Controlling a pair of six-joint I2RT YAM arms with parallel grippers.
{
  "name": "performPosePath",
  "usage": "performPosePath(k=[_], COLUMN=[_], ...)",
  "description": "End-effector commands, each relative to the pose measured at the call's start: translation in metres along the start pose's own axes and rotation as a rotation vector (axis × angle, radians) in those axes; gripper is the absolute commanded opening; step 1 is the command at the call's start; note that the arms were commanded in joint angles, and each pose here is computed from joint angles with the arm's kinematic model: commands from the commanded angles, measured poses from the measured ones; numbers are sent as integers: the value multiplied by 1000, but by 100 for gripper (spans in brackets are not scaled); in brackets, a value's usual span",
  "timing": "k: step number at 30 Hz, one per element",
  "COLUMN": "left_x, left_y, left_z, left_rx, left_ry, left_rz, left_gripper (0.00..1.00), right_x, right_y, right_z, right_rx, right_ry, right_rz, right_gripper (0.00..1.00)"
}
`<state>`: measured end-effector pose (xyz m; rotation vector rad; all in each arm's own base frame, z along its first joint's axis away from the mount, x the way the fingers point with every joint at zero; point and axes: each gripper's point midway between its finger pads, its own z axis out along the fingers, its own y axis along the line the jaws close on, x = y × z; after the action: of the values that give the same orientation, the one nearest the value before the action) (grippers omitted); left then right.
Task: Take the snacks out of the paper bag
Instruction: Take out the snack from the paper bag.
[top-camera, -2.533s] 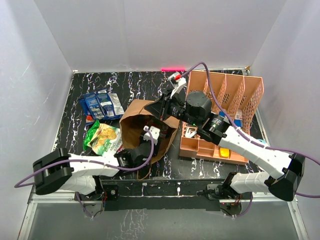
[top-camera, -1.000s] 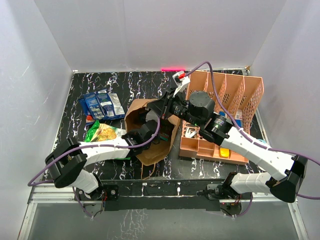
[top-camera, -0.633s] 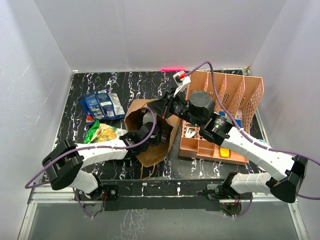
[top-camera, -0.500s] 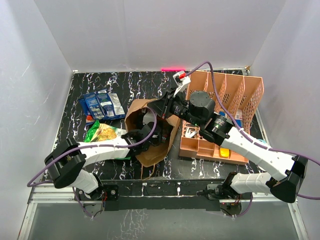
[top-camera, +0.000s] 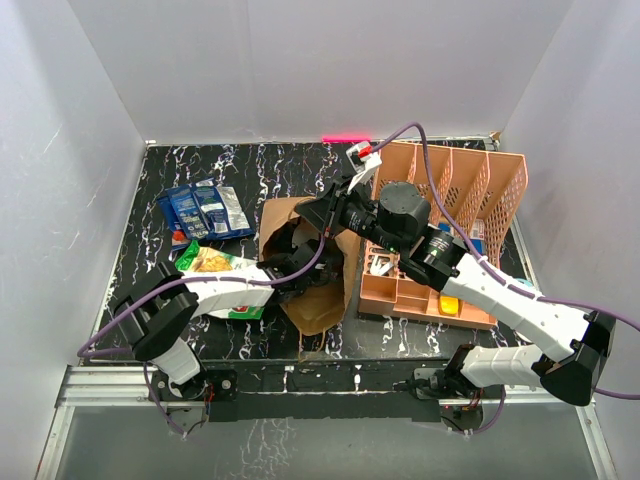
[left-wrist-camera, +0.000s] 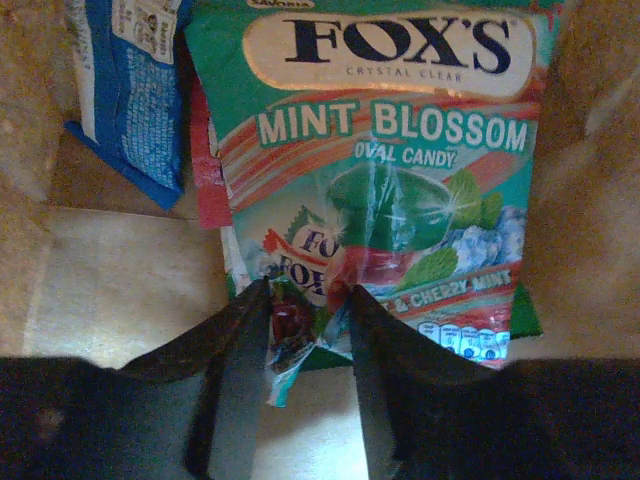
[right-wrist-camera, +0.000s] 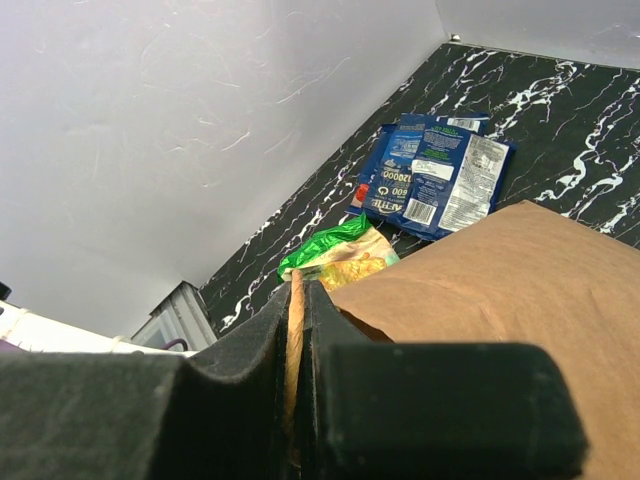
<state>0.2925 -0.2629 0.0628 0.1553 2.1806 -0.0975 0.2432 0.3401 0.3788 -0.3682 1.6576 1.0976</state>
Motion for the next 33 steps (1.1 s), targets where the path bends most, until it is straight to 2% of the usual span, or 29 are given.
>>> performPosePath(k=[1,6,12,19,27,33], left_x=[0,-8,-28,-56,-73,-105], left_y=[-4,-5,-8,-10,2,6], left_z=[-2,-7,-24,-72,-127,-174], left_rx=[51,70,124,270,395,494], left_ry=[19,14,-31,-98,-150,-227], left_rz=[-1,12,3,-18,41,73], left_gripper=[25,1,0,0,0,0], right_x=[-30,-31,-32,-40,-52,-66], right_y=[14,14,10,-1,-34,-70], right_z=[-9,-10,-10,-4,10,10], right_rx=[-33,-28,-7,53,250,433], right_ry=[-82,-87,-92,-111,-146,-167], right_rz=[-15,-20,-33,-65,-96,-116], right_gripper=[7,7,8,8,8,8])
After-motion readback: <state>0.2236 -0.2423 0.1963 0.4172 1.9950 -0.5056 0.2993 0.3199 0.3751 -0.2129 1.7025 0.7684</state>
